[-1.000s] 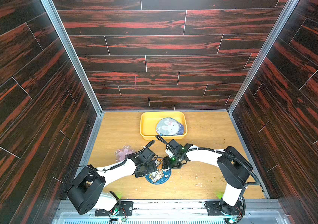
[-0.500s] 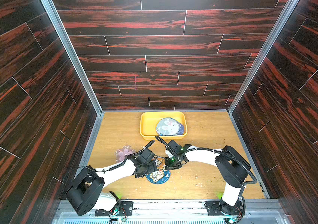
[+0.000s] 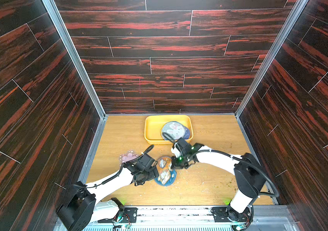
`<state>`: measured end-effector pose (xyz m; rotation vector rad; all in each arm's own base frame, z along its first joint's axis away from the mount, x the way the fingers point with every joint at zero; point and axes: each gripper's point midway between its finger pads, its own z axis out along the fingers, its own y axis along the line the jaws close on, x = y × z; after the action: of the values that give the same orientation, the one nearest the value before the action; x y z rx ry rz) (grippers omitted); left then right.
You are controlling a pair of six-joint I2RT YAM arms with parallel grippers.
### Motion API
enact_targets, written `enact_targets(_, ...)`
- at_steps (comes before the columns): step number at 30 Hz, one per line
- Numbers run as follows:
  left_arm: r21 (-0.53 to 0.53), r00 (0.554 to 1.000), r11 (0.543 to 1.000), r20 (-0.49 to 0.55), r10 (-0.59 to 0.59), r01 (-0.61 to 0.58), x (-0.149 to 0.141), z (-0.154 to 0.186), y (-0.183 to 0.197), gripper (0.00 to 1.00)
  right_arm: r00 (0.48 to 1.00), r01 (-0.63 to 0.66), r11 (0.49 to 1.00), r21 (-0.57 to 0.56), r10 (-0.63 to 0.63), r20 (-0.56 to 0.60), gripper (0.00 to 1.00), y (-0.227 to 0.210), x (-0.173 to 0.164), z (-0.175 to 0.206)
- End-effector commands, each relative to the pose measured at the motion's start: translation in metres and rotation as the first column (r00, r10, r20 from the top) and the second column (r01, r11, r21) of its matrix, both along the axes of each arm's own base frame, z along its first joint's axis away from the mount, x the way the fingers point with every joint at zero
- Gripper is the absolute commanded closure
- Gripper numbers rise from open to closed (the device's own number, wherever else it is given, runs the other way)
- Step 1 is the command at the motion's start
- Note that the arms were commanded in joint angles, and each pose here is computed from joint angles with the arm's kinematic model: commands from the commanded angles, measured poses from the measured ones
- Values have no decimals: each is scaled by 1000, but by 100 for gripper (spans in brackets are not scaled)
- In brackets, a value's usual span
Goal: Put the coasters into the storage box
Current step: Pick up the coaster from the center of the board, then place the coaster in the storage box.
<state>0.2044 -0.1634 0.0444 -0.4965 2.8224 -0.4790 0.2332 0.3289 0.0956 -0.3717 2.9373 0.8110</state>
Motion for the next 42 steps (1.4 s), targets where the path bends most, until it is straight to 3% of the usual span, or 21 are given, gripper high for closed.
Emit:
enact_targets(1,10,1000,1000,-13,11,-11,-7,1,10,4,998,-17,998,59,13,60,100,-3,11,51)
enact_targets(12,-9,1000,1000,0,20,-20,-3,6,12,3,976,15,983,181,-54,212,100,-11,99,137)
enact_targets(20,-17,1000,999,5,29,-29,1,8,11,3,959,20,964,265,-94,268,100,4,179,151)
enact_targets(31,-21,999,998,4,52,-52,0,7,13,3,974,38,942,332,-109,197,100,43,250,114)
enact_targets(42,-17,997,997,12,73,-73,1,8,18,3,978,182,970,161,-196,73,100,-13,269,18)
